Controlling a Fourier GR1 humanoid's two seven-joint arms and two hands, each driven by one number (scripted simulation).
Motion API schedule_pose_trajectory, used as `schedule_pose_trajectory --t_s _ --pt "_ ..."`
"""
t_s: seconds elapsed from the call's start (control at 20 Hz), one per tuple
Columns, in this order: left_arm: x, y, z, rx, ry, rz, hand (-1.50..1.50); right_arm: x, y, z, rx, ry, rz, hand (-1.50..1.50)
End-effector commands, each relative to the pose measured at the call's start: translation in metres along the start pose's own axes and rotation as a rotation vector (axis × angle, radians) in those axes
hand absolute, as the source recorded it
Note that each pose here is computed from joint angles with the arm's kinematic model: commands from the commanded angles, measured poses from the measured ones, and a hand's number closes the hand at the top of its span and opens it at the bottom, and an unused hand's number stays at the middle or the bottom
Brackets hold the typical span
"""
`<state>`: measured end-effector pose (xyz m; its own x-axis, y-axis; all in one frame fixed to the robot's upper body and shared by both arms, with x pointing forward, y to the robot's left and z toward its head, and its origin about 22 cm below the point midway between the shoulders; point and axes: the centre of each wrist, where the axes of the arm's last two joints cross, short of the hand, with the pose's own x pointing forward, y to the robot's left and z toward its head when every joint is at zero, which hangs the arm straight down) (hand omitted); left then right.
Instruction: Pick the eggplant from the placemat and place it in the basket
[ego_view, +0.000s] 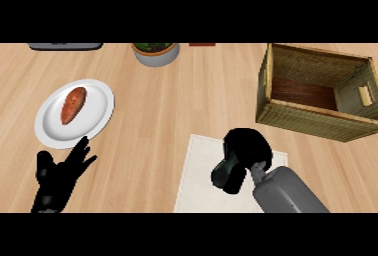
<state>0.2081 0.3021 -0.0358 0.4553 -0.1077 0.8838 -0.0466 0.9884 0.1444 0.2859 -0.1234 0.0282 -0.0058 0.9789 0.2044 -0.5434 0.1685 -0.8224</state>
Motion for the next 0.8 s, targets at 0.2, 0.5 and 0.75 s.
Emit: schedule_pose_trajectory --t_s 0.2,0.5,0.75 --pt "-0.02 -0.011 0.008 -0.014 0.078 -0.003 0.0 0.11 -0.042 0.034 -0.371 0.173 -0.008 1.5" --pt "-0.015 -0.01 0.003 -0.012 0.089 0.002 0.0 0.1 -0.106 0.081 -0.689 -0.033 -0.623 1.5" --pt "-0.018 -0.013 0.003 0.003 0.094 -0.005 0.0 0.125 -0.146 0.13 -0.905 -0.078 -0.697 1.5"
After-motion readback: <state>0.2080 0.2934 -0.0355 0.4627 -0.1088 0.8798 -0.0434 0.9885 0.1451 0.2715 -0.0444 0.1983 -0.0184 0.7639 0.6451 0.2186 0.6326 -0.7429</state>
